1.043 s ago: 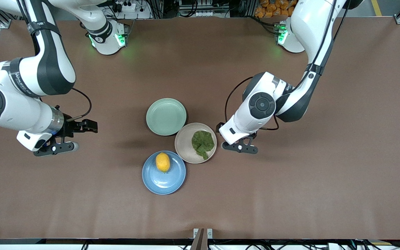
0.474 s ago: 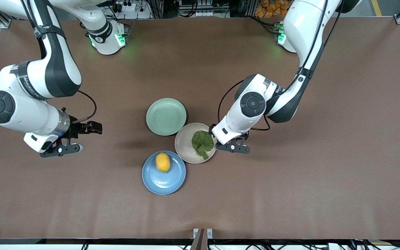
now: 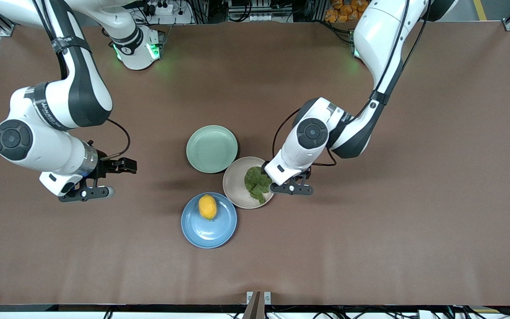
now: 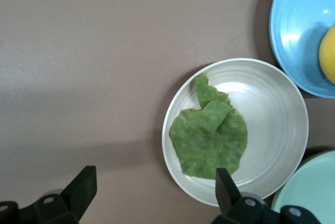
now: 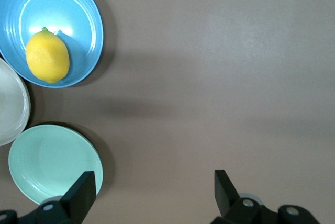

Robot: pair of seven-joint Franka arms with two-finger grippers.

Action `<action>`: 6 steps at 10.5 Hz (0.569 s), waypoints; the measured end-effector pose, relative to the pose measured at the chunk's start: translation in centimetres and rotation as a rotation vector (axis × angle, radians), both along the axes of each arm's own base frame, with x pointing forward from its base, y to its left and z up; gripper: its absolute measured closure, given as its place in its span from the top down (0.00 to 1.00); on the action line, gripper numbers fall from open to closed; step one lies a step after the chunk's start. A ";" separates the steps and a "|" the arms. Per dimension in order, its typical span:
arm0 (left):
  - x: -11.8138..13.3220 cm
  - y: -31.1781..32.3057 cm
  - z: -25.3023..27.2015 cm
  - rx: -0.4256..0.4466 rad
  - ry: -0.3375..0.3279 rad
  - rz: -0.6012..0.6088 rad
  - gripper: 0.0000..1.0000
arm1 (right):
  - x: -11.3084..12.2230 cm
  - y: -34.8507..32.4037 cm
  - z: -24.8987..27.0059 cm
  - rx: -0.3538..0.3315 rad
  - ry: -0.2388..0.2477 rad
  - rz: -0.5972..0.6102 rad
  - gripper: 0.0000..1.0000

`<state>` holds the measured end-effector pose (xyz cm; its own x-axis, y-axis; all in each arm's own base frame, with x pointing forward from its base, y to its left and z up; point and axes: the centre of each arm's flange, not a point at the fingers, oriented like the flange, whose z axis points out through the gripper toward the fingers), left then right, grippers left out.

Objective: Pick lemon and lettuce from blue and beige plates
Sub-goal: 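Lower the left gripper over the lettuce leaf on the beige plate, then close the left gripper on the lettuce while the right gripper nears the lemon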

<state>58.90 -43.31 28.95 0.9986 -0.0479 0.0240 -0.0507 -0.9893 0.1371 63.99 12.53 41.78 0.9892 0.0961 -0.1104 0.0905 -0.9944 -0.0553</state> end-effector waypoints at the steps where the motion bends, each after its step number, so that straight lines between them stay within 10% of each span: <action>1: -0.3 -0.5 -0.5 0.008 -0.005 0.017 1.00 | 0.0 0.6 -0.3 -0.001 -0.001 -0.004 1.00; 6: -1.4 -2.9 -2.9 0.020 -0.061 0.084 1.00 | 0.3 2.1 -1.7 -0.007 -0.011 -0.056 1.00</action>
